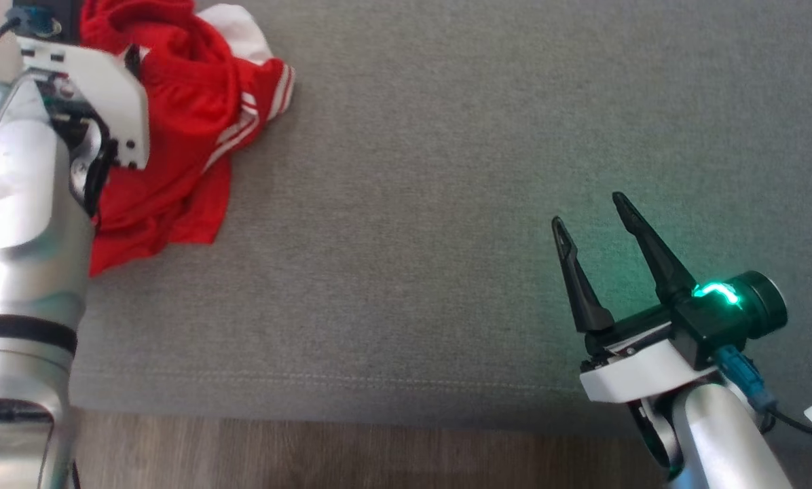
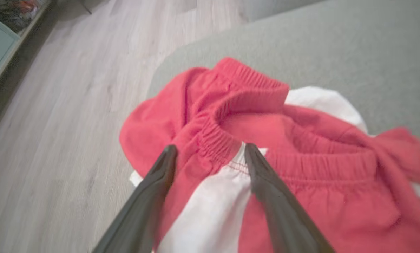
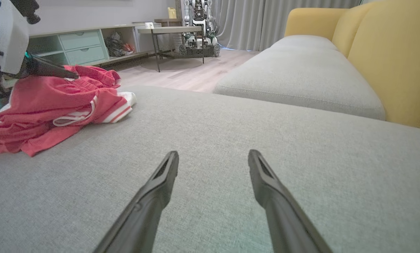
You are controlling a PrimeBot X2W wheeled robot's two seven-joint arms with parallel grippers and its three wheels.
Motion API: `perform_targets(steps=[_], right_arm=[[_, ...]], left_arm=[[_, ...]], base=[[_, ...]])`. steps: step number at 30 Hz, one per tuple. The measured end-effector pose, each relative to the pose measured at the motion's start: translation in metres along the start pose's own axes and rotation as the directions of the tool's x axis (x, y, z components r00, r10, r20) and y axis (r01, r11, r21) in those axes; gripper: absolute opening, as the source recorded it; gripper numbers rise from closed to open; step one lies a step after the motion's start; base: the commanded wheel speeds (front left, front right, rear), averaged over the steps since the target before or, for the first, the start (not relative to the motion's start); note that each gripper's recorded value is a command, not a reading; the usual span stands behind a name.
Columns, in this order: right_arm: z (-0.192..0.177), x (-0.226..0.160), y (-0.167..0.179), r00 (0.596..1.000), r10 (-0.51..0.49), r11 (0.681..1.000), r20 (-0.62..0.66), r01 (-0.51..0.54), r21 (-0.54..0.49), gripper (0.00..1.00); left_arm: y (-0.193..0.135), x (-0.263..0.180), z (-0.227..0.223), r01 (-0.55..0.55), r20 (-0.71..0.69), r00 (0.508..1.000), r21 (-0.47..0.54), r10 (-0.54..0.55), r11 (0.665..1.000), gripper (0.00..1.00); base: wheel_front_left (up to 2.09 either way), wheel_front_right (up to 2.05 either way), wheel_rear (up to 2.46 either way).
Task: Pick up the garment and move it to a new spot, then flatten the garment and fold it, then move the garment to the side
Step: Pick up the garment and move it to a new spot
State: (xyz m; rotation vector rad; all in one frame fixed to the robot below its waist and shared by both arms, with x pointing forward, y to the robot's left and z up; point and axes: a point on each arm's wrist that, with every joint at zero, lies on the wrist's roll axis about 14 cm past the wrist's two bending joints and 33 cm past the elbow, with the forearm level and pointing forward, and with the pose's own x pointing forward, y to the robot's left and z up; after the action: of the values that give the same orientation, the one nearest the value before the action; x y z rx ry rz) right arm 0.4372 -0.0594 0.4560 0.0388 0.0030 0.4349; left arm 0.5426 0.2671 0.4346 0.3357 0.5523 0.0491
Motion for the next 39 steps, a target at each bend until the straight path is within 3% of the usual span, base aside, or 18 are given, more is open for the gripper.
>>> perform_targets(steps=[5,6,7,13,17,22,26,27,31,32,34,39], right_arm=[[-0.01,-0.002,-0.007,0.999,-0.02,1.0,-0.026,0.02,0.009,1.0],[-0.011,-0.002,-0.007,0.999,-0.021,1.0,-0.027,0.022,0.012,1.0],[-0.011,-0.001,-0.008,0.999,-0.022,1.0,-0.027,0.022,0.012,1.0],[-0.003,0.008,-0.008,1.0,-0.015,1.0,0.002,0.015,0.006,1.0],[0.007,0.006,-0.006,1.0,-0.014,1.0,0.022,0.014,0.003,1.0],[0.02,-0.001,-0.002,0.999,-0.011,1.0,0.043,0.011,-0.007,1.0],[0.034,-0.01,-0.005,0.997,-0.029,0.999,0.07,0.03,-0.014,1.0],[0.034,-0.01,-0.005,0.997,-0.029,0.999,0.07,0.03,-0.014,1.0],[0.046,-0.027,-0.02,0.992,-0.088,0.996,0.091,0.09,-0.01,1.0],[0.046,-0.027,-0.02,0.992,-0.088,0.996,0.091,0.09,-0.01,1.0],[0.051,-0.036,-0.03,0.987,-0.127,0.992,0.102,0.128,0.002,1.0],[0.064,-0.066,-0.06,0.961,-0.245,0.969,0.127,0.246,0.012,1.0]], left_arm=[[-0.01,0.011,-0.039,0.022,-0.168,0.986,0.009,-0.02,1.0,1.0],[-0.011,0.012,-0.039,0.023,-0.169,0.985,0.008,-0.022,1.0,0.55],[-0.011,0.013,-0.037,0.024,-0.154,0.988,0.009,-0.022,1.0,0.0],[-0.006,0.013,-0.012,-0.01,0.007,1.0,-0.002,0.01,1.0,0.0],[0.005,0.001,0.049,-0.05,0.243,0.969,-0.011,0.051,0.999,0.0],[0.009,-0.033,0.132,-0.057,0.498,0.865,-0.016,0.057,0.998,0.0],[-0.004,-0.058,0.179,-0.012,0.619,0.785,-0.006,0.013,1.0,0.0],[-0.004,-0.058,0.179,-0.012,0.619,0.785,-0.006,0.013,1.0,0.0],[-0.047,-0.089,0.238,0.11,0.736,0.67,0.025,-0.093,0.994,0.0],[-0.047,-0.089,0.238,0.11,0.736,0.67,0.025,-0.093,0.994,0.0],[-0.067,-0.101,0.259,0.167,0.77,0.623,0.037,-0.134,0.985,0.0],[-0.141,-0.132,0.299,0.347,0.819,0.502,0.103,-0.278,0.932,0.0]], base=[[0.0,0.0,0.0],[0.0,0.0,0.0],[0.0,0.0,0.0],[0.0,0.0,0.0],[0.0,0.0,0.0],[0.0,0.0,0.0],[0.0,0.0,0.0],[0.0,0.0,0.0],[0.0,0.0,0.0],[0.0,0.0,0.0],[0.0,0.0,0.0],[0.0,0.0,0.0]])
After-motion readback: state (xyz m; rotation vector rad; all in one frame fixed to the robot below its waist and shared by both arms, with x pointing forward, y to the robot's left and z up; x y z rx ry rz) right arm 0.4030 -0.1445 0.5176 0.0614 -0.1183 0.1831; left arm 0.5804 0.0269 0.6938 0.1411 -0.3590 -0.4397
